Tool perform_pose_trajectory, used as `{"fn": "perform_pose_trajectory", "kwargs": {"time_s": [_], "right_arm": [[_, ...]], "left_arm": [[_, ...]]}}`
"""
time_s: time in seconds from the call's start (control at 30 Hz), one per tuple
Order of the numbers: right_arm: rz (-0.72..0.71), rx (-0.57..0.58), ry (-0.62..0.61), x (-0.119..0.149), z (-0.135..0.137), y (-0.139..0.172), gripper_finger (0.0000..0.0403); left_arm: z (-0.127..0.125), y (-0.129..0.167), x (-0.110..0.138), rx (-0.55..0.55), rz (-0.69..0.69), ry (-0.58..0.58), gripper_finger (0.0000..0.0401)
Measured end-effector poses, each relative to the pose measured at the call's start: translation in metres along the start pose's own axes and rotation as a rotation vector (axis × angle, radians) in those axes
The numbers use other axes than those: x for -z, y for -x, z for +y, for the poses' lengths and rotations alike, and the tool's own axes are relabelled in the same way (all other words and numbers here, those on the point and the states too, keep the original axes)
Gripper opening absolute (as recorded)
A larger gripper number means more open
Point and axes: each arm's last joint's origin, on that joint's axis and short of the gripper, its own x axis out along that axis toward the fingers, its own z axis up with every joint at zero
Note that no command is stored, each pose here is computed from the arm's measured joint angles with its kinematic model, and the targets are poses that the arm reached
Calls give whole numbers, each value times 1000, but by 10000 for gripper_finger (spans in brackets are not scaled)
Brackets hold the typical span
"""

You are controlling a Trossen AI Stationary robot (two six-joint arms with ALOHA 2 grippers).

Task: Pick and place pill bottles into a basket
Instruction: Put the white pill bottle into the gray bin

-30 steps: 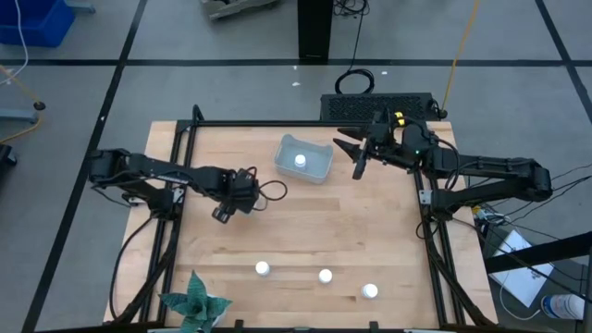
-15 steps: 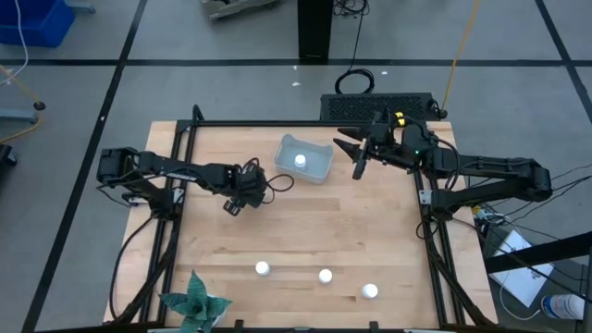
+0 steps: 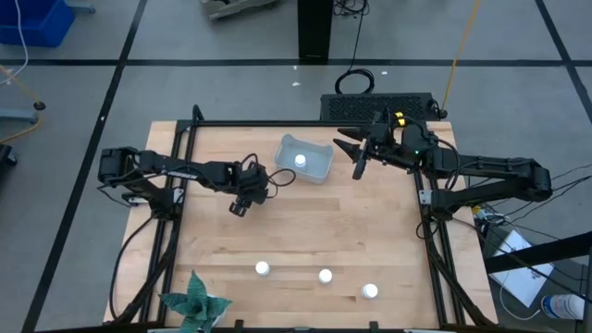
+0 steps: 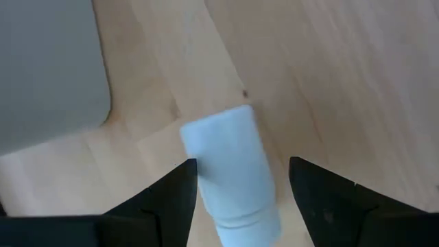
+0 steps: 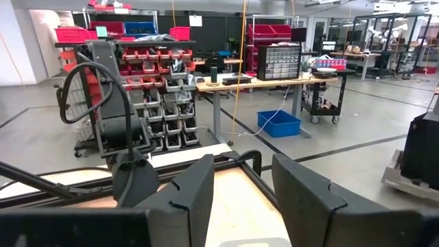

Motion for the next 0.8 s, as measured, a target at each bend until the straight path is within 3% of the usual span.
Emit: {"fn": "perform_pose_trajectory", "kwargs": {"time_s": [0.3,0.5,0.7,0.8], "right_arm": [[-2,-1,-1,0,0,0,139],[0,-2,-1,0,0,0,139],[10,-2,1,1,0,0,139],[12,-2,1,1,0,0,139]], "left_arm": [[4,-8,4,98,-38,153,234],[3,-21,6,136,-10,169,231],[5,-27,3,128,-30,165,166],[6,-24,3,116,-41,167,166]]}}
